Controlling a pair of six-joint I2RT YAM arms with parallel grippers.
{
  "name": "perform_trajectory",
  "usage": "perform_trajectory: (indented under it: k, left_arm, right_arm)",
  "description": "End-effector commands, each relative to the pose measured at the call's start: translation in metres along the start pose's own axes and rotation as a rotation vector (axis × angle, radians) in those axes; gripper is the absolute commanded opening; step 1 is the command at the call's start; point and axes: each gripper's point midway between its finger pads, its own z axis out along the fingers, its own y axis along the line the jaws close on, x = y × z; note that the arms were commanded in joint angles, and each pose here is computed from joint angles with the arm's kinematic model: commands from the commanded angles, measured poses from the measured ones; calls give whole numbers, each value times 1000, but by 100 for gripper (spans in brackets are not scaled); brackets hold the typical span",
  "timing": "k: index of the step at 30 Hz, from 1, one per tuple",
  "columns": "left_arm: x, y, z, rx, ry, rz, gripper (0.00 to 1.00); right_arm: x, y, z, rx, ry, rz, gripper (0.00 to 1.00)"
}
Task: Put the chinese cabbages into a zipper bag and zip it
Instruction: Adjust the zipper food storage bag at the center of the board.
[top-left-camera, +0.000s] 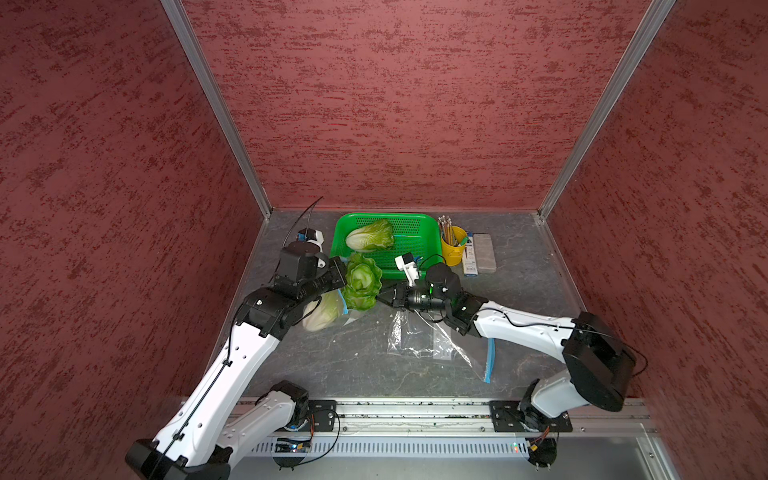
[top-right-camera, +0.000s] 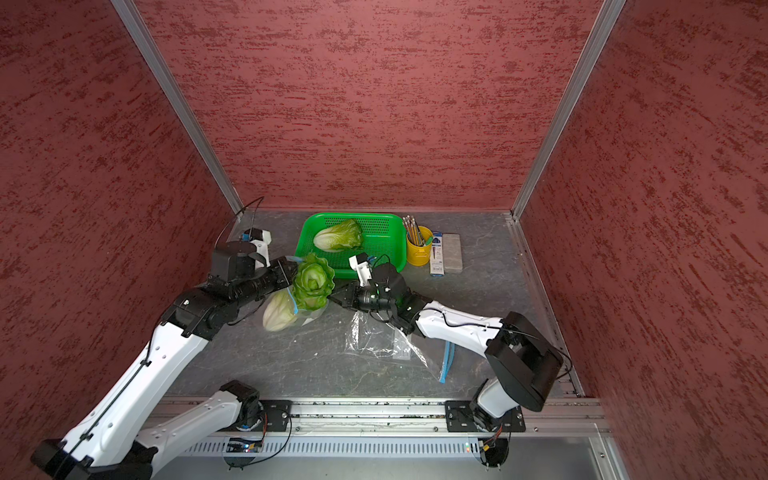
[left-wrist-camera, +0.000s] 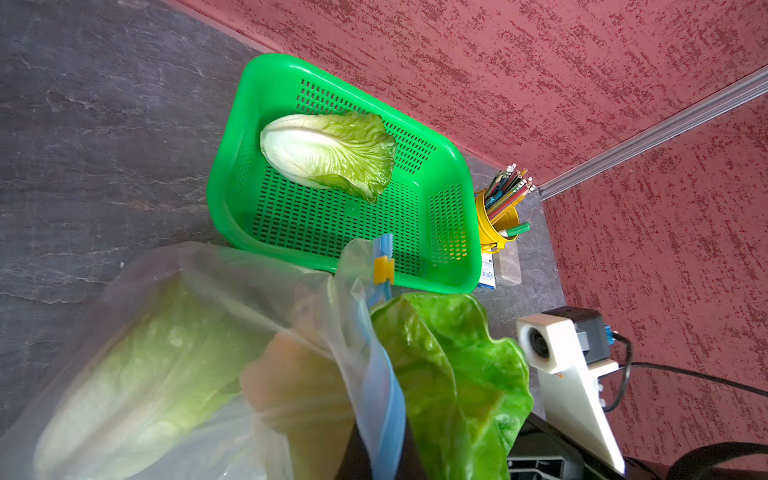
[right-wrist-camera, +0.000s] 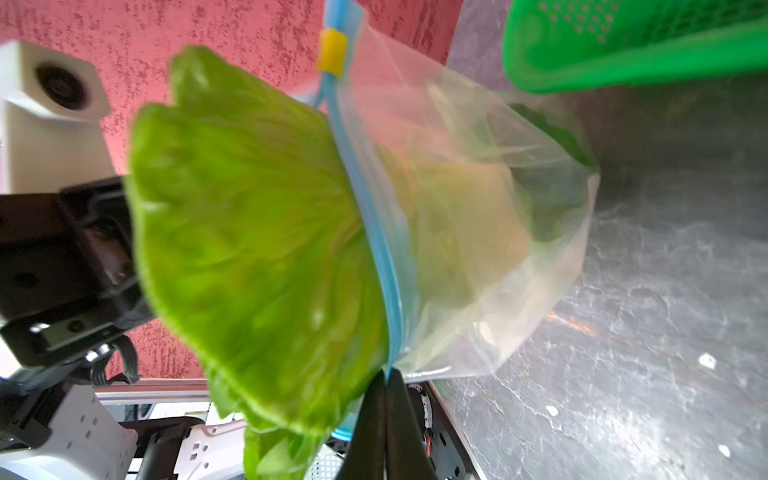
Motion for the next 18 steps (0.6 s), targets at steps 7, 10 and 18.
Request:
perform_trajectory:
  k: [7,10,18]
  left_arm:
    - [-34,14,-47,-117,-96,105,0]
    - [-36,24,-50,-146,-102,90,0]
    - [-37,21,-33,-110,-63,59,0]
  right_arm:
    - [-44,112,-30,-43,-70,-293,0]
    - [-57,122,-34,3,-96,-358,0]
    - [-70,107,-30,133,-98,-405,1]
